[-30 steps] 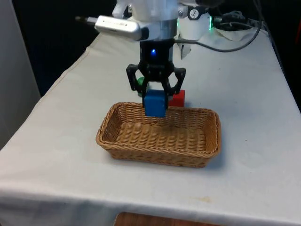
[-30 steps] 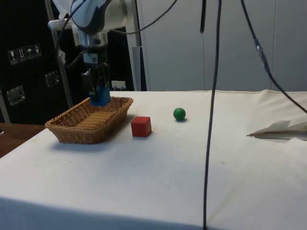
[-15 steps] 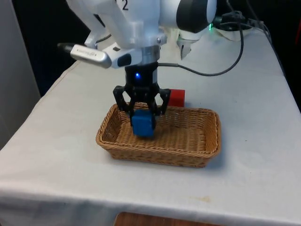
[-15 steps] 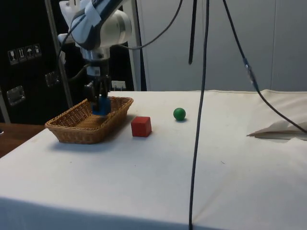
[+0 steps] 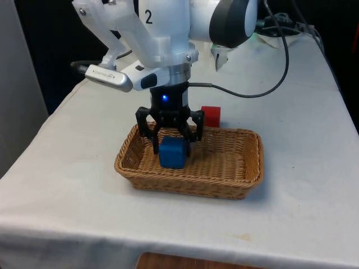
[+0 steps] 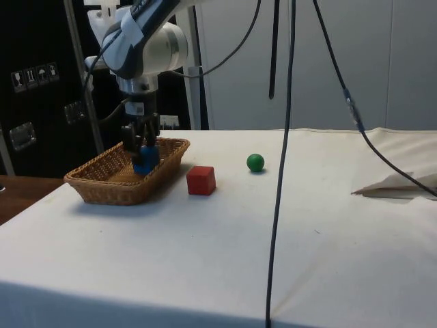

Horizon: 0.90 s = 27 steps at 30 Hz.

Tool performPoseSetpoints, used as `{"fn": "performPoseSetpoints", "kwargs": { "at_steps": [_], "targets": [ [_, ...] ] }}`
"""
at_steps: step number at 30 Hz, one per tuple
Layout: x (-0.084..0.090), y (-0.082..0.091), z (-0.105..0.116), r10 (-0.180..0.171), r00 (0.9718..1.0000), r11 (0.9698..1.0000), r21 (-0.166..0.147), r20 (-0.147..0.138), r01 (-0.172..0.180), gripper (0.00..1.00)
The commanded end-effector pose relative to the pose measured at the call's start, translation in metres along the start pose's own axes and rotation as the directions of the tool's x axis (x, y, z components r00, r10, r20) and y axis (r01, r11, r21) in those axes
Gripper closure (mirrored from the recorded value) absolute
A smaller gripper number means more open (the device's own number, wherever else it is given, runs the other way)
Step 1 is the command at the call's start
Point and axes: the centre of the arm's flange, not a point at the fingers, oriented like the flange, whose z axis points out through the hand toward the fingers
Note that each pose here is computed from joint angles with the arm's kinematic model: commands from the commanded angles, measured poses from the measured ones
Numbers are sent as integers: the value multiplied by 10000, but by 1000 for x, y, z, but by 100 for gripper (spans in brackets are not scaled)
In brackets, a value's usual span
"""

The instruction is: Place all non-red objects into the basket.

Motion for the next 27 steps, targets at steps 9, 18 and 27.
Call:
{"fn": "performPoseSetpoints", "kwargs": {
  "at_steps": [9, 18, 27],
  "targets": [
    [0, -1, 0, -19, 10000, 10000, 85, -24, 19, 0],
    [2, 1, -8, 27, 10000, 10000, 22, -55, -27, 0],
    [-6, 3, -47, 105, 9999, 9997, 212, -36, -104, 0]
  ]
}}
